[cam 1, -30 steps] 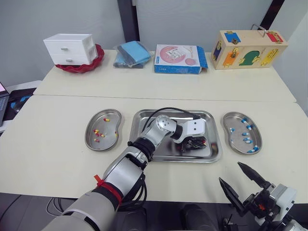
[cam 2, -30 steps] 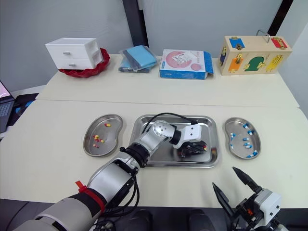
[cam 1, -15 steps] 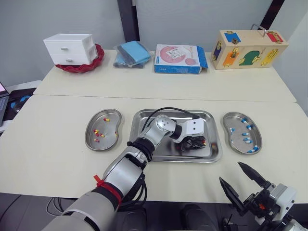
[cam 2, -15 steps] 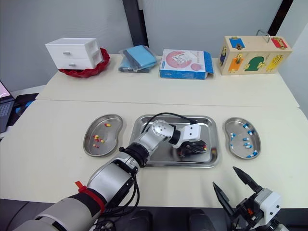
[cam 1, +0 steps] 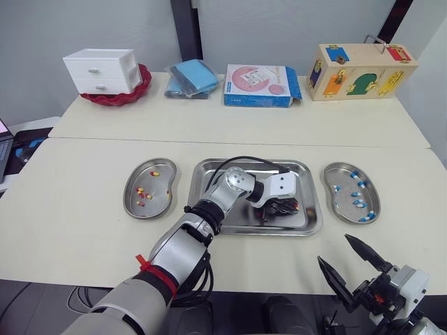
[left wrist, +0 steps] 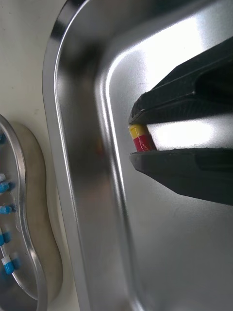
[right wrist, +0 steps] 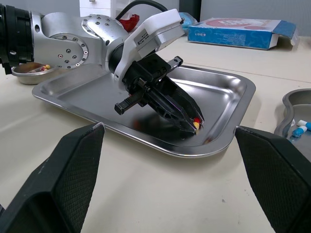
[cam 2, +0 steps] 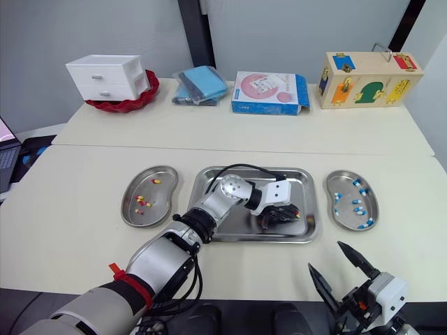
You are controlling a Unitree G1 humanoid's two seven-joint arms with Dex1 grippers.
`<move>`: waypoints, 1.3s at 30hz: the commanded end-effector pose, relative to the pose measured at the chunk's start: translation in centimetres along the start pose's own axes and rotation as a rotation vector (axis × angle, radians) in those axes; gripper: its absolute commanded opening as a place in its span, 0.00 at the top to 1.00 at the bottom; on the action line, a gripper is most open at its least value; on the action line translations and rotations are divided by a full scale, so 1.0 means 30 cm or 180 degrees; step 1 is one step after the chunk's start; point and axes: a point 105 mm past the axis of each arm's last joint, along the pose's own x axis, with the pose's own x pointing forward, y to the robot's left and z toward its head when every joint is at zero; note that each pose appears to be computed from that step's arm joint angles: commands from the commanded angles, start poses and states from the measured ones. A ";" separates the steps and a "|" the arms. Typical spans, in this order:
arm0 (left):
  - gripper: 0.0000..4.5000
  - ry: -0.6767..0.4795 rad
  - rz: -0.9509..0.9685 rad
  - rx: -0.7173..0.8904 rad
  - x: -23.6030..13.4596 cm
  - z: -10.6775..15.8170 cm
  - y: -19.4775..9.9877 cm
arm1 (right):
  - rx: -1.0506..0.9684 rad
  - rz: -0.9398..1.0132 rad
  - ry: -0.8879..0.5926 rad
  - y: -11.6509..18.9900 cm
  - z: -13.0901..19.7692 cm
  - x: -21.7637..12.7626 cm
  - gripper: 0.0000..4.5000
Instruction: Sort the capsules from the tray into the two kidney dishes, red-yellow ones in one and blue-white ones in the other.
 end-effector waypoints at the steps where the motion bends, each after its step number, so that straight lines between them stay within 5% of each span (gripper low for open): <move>1: 0.84 -0.0025 0.0026 0.0013 -0.001 0.001 0.001 | -0.0126 0.0064 -0.0135 0.010 0.046 0.013 0.00; 9: 0.84 -0.0154 0.0126 -0.0006 -0.033 0.027 0.029 | -0.0142 0.0138 -0.0155 0.017 0.052 0.019 0.00; 16: 0.84 -0.0391 0.0407 -0.0032 -0.183 0.068 0.075 | -0.0216 0.0340 -0.0144 0.016 0.073 0.026 0.00; 31: 0.84 -0.0111 0.2210 -0.0977 -0.688 -0.076 -0.003 | -0.0113 0.1538 -0.0053 0.049 0.064 0.052 0.00; 35: 0.84 0.0110 0.2979 -0.1217 -0.893 -0.116 -0.079 | -0.0098 0.1860 -0.0065 0.027 0.054 0.085 0.00; 39: 0.84 0.0177 0.3348 -0.1397 -0.968 -0.134 -0.139 | -0.0138 0.1948 -0.0044 -0.001 0.045 0.098 0.00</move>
